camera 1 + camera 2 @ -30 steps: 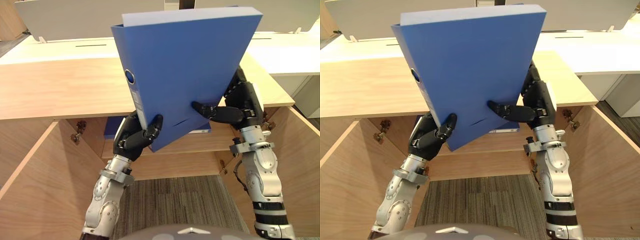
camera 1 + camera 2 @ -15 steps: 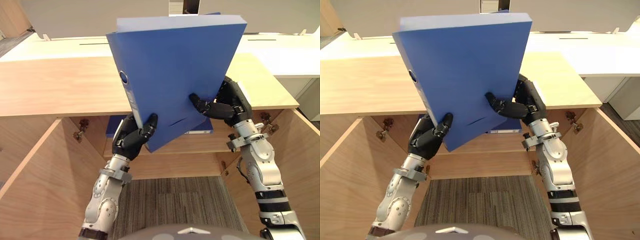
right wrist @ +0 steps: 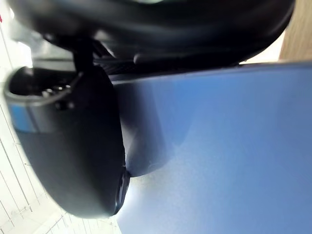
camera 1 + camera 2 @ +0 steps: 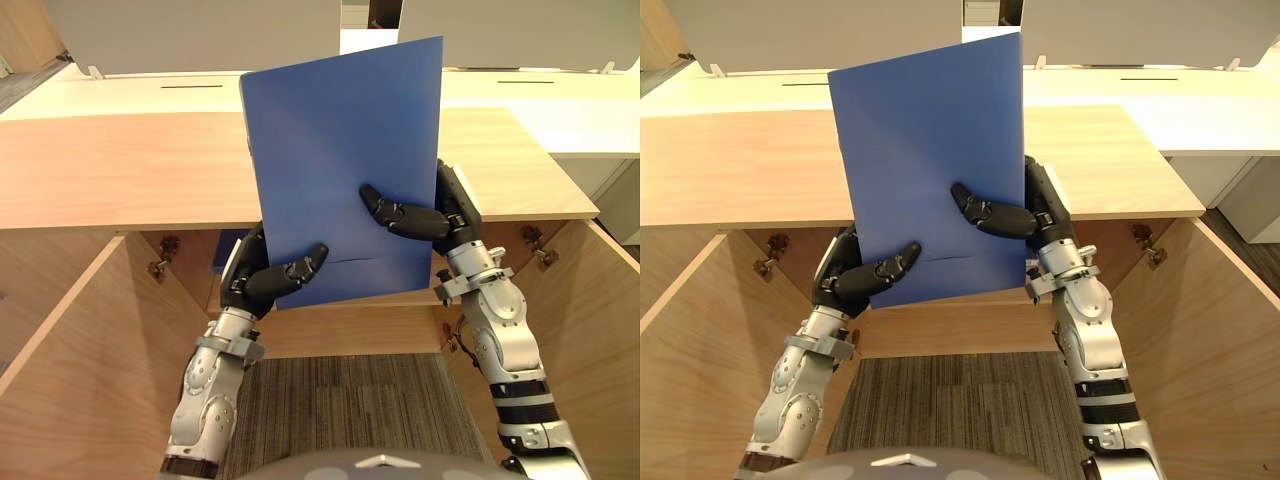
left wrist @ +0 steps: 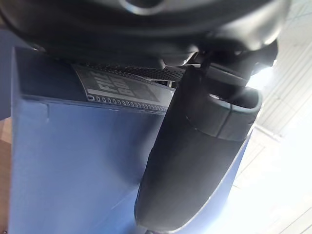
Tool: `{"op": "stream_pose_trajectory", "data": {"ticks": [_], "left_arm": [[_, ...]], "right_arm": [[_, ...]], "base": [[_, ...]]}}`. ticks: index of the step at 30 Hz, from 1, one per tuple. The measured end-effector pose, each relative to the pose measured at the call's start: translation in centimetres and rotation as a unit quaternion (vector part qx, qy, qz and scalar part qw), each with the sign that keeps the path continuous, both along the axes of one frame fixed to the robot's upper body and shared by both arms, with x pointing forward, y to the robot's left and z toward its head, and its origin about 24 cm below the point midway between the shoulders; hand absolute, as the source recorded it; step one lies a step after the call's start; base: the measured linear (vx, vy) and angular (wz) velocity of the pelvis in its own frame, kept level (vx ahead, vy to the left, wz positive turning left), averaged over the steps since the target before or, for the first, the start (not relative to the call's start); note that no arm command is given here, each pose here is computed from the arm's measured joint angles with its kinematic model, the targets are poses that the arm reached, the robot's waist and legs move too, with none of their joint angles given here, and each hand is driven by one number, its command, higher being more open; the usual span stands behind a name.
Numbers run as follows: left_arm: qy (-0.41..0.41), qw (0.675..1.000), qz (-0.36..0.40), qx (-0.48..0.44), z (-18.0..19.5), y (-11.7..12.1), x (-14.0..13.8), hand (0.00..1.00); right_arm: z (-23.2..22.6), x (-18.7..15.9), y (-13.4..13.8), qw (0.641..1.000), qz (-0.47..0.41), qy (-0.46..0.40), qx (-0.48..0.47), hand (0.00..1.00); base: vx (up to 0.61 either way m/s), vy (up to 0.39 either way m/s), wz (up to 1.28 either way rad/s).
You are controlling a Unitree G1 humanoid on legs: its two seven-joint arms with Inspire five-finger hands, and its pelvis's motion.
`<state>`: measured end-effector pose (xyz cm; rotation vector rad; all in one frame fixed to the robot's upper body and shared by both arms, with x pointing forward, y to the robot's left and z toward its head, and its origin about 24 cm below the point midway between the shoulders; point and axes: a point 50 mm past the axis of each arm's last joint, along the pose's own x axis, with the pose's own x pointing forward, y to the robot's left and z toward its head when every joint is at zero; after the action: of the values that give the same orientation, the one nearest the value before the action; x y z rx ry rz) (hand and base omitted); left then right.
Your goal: Walk over to the cabinet, pick up the folder, carry it to the office cabinet, place the folder inside the office cabinet, then close the office cabinet door
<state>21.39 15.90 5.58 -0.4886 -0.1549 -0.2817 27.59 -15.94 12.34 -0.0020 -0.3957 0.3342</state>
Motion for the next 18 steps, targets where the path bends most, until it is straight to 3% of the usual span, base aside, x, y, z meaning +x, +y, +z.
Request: {"op": "stream_pose_trajectory", "data": {"ticks": [11,18], "left_arm": [[-0.005,0.997,0.079,0.019,0.4,0.9,0.1,1.0],[-0.03,0.967,0.253,0.012,1.7,4.4,-1.1,1.0]], "right_arm": [[0.0,-0.5,1.2,1.0,-0.01,-0.008,0.013,0.0],[0.4,-1.8,0.7,0.998,-0.056,-0.023,0.035,0.0]], "base": [[0.0,0.0,0.0],[0.0,-0.002,0.07]]}}
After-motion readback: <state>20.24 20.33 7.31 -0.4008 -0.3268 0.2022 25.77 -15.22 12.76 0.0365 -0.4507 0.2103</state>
